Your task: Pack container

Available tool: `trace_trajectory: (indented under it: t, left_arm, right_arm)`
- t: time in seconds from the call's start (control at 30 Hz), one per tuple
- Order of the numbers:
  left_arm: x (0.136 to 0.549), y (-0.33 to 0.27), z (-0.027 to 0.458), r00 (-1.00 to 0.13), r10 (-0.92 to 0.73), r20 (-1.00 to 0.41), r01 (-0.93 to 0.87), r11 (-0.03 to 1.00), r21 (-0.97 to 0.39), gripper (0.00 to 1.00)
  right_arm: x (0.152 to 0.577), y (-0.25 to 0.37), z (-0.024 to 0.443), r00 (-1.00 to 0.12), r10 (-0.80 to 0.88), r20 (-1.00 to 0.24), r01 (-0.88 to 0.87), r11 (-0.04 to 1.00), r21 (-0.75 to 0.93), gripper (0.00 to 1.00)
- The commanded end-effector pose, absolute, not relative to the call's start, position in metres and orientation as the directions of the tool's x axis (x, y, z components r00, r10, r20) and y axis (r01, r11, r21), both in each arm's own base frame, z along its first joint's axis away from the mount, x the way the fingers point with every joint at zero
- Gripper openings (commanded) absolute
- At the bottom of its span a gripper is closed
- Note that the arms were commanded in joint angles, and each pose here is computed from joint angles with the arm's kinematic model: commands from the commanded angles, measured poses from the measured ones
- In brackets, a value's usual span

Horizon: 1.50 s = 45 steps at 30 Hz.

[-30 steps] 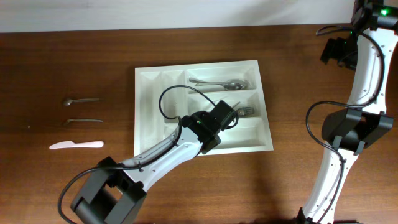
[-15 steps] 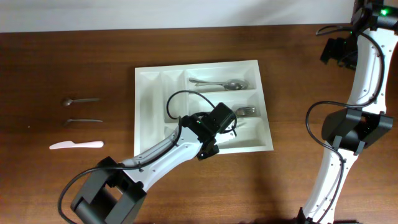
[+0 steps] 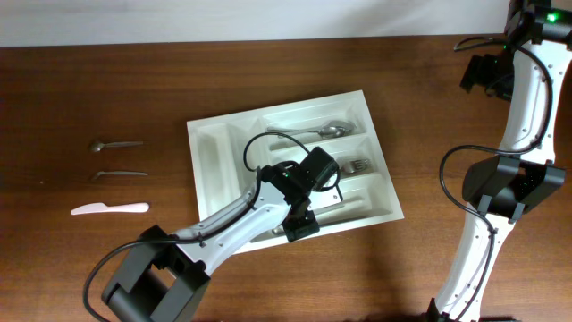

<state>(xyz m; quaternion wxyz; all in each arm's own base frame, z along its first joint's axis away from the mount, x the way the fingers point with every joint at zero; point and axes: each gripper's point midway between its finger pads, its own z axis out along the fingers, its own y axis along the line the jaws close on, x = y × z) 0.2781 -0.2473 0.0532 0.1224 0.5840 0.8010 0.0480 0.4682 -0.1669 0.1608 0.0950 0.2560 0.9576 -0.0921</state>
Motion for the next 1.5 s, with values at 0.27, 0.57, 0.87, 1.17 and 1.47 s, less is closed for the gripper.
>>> trace_trajectory:
  t: [0.27,0.57,0.87,1.17,1.47]
  left_arm:
    - [0.358,-0.222,0.126,-0.613,0.678,-0.406,0.633,0.729,0.262,0.99]
    - [0.364,-0.057,0.181,-0.736,-0.534,-0.416,-0.514,0.841,-0.171,0.99]
    - [0.329,0.020,0.156,-0.309,-0.947,-0.083,-0.922,0.320,-0.217,0.99]
    - [0.298,0.070,0.095,0.119,-0.993,0.027,-0.991,-0.117,0.059,0.99]
    - [0.290,0.103,0.055,0.187,-0.982,-0.011,-0.967,-0.186,0.176,0.99]
  right_arm:
    - [0.468,-0.167,0.157,-0.859,0.463,-0.221,0.498,0.855,-0.147,0.99]
    - [0.468,-0.167,0.157,-0.859,0.463,-0.221,0.498,0.855,-0.147,0.99]
    - [0.468,-0.167,0.157,-0.859,0.463,-0.221,0.498,0.855,-0.147,0.99]
    - [0.468,-0.167,0.157,-0.859,0.463,-0.221,0.498,0.855,-0.147,0.99]
    - [0.468,-0.167,0.157,-0.859,0.463,-0.221,0.498,0.855,-0.147,0.99]
